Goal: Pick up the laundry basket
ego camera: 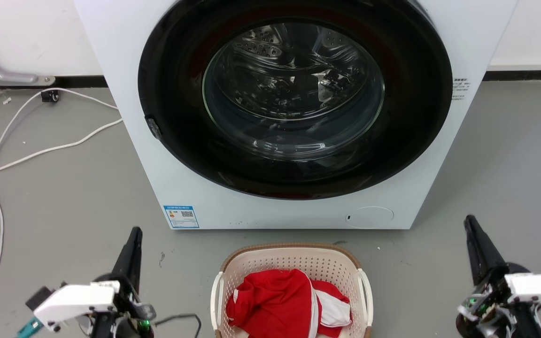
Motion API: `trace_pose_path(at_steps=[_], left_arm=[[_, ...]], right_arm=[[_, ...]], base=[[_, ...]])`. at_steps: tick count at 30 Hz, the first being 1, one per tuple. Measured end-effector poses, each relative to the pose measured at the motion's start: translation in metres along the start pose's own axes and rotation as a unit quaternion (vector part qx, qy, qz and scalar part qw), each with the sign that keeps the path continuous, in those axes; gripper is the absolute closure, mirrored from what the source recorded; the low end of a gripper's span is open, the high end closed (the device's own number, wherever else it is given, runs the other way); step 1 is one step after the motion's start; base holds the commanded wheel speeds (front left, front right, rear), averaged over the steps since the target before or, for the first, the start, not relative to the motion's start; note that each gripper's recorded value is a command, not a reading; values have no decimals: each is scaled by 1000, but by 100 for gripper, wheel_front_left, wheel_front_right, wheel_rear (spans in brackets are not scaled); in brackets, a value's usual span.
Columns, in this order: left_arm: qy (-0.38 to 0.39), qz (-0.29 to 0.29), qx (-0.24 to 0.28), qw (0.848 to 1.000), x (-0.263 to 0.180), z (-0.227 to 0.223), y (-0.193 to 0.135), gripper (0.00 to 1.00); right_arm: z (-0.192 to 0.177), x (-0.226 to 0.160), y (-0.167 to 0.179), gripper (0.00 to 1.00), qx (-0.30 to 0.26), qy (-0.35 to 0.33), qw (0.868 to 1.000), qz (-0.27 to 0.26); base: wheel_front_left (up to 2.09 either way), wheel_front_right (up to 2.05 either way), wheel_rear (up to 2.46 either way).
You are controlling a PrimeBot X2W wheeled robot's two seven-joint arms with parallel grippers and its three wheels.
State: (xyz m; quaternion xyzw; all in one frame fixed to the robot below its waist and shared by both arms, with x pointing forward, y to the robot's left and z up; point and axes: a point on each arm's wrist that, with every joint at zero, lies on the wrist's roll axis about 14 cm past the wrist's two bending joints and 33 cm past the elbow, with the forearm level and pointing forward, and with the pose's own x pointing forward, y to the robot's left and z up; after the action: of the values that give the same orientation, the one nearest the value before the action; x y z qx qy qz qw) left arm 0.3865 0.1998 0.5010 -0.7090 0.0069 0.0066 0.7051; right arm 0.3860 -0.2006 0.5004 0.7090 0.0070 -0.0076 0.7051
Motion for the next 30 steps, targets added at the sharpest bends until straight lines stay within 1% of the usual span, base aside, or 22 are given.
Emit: trace_pose_path(at_steps=[3,9,14,18,22,30], left_arm=[[0,19,-2,1000,-6,-2,13,0],[2,14,2,1000,-4,-9,10,0],[0,5,22,1000,-2,-11,3,0],[2,-3,51,999,-1,-15,-2,0],[9,-12,97,995,1,-22,-8,0],[26,-23,192,981,1,-36,-12,0]], right_arm=[[0,-6,-13,0,1,-2,1000,-18],[-3,-5,-8,0,-8,-5,1000,-12],[-6,-4,-5,0,-27,-6,1000,-7],[-7,-3,-3,0,-59,-6,998,-5],[-7,-2,0,0,-107,-7,994,-1],[-10,-1,5,0,-220,-4,976,7]], base=[[0,0,0],[0,0,0],[0,0,0],[0,0,0],[0,0,0],[0,0,0]])
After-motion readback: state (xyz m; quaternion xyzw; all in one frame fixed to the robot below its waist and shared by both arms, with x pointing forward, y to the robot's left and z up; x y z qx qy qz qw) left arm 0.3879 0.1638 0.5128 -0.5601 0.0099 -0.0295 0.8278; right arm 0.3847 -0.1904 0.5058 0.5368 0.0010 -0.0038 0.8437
